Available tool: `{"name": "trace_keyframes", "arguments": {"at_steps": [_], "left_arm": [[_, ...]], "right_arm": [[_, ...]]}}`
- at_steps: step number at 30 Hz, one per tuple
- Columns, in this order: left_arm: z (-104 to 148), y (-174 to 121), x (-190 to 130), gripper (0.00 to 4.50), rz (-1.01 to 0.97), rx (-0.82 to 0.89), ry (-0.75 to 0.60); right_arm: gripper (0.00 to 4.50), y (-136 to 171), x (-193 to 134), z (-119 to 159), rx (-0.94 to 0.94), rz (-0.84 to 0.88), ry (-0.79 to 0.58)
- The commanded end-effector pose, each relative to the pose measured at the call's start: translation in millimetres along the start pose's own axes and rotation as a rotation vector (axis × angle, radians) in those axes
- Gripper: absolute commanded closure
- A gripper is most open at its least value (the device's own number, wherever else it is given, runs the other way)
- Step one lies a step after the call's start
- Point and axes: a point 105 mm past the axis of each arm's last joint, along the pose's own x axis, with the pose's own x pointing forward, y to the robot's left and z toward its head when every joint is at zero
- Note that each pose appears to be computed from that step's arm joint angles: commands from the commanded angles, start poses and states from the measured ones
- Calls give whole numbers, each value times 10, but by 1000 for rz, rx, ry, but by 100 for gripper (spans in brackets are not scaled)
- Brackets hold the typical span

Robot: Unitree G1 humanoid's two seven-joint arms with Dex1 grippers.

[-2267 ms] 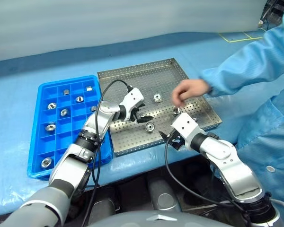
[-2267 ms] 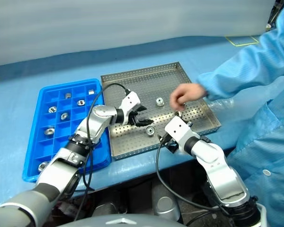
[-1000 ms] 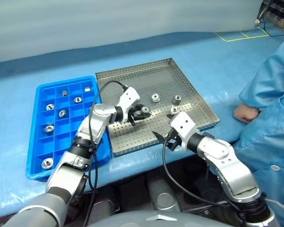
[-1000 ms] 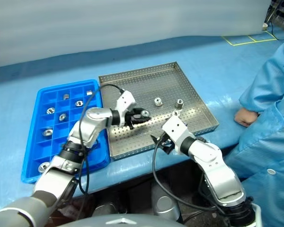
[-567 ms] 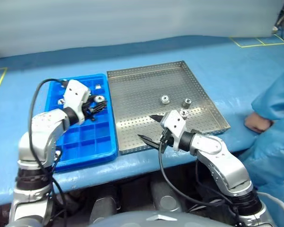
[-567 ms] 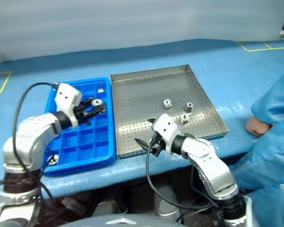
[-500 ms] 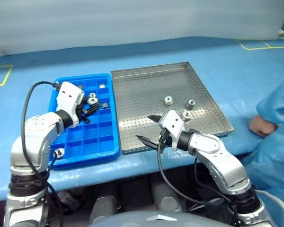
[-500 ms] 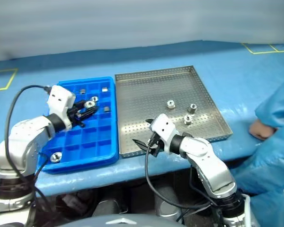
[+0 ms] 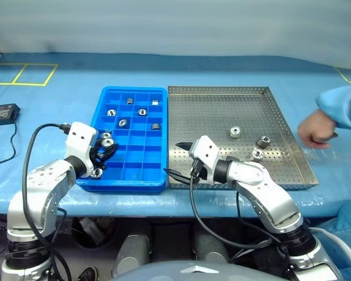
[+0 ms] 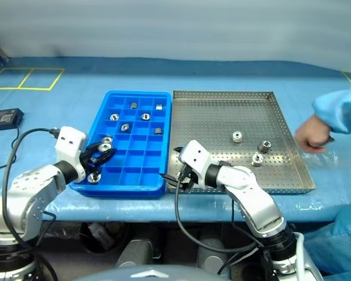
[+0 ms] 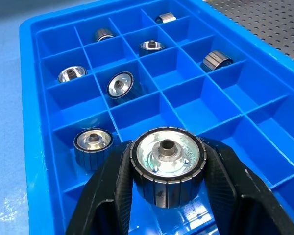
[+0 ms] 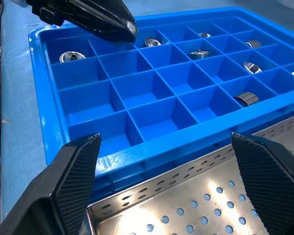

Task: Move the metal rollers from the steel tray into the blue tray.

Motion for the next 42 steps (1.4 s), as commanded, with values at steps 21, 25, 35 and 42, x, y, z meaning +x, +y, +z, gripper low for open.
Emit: {"name": "trace_keyframes", "arguments": {"at_steps": [21, 25, 35, 42], "left_arm": [[313, -361, 74, 14, -187, -21, -180], [313, -365, 76, 14, -190, -9, -175], [315, -407, 95, 14, -214, -3, -173], [307, -565, 179, 14, -256, 24, -187]], "right_arm": [[0, -289, -25, -94, -77, -184, 79], [0, -291, -38, -93, -75, -191, 78], [0, -420, -86, -111, -65, -264, 91], [0, -697, -116, -138, -59, -419, 131]]}}
